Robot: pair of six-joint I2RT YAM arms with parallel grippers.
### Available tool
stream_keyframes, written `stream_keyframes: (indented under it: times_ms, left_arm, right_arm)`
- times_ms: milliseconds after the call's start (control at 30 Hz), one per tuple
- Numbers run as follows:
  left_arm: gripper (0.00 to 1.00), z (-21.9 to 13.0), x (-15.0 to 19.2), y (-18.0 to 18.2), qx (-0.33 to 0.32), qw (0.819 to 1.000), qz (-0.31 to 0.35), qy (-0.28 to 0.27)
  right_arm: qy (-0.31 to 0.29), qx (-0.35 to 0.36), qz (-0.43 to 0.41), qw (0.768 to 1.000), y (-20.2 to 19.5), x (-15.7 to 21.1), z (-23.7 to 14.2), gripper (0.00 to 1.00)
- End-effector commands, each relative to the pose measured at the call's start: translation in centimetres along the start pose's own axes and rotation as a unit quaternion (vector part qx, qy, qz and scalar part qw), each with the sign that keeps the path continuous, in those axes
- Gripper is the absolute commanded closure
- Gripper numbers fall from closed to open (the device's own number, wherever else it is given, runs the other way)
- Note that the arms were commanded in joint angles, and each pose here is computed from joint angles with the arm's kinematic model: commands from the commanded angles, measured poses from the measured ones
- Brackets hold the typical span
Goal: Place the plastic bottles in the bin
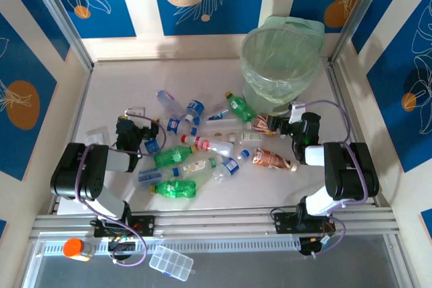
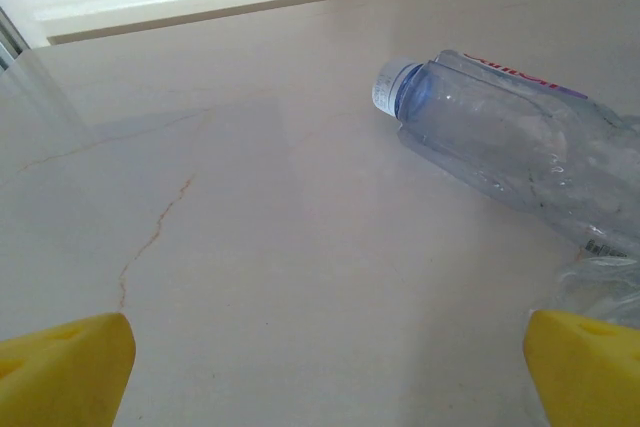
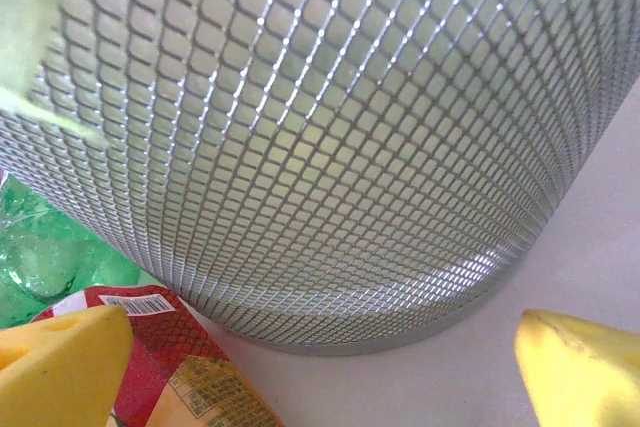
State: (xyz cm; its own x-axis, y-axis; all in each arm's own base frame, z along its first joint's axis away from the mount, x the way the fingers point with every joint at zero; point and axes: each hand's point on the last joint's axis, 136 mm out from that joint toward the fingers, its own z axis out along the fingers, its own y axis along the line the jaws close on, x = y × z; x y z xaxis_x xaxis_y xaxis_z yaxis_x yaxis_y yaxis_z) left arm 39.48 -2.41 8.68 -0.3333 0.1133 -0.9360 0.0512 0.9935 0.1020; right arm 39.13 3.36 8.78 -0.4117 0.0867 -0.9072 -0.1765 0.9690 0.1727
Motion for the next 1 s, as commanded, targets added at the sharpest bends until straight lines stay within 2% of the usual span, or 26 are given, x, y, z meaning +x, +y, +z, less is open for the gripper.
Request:
stream_keyframes:
  times_ms: [0, 633, 800, 967]
  left_arm:
    - [0.01, -0.36, -0.73, -0.22, -0.006, 1.000, 0.010, -0.018]
    - [0.01, -0.23, -0.66, -0.25, -0.001, 1.000, 0.008, -0.013]
    - [0.01, 0.11, -0.50, -0.09, 0.029, 1.000, -0.012, -0.003]
    - [0.01, 0.10, -0.51, -0.05, 0.031, 0.999, -0.015, -0.003]
  right_arm:
    - [-0.010, -0.008, -0.007, 1.000, 0.21, -0.92, 0.07, 0.01]
    - [-0.010, -0.009, -0.006, 1.000, 0.21, -0.88, 0.05, 0.01]
    - [-0.010, -0.009, -0.005, 1.000, 0.18, -0.90, 0.03, 0.01]
    - [-0.011, -0.010, -0.005, 1.000, 0.16, -0.91, 0.03, 0.01]
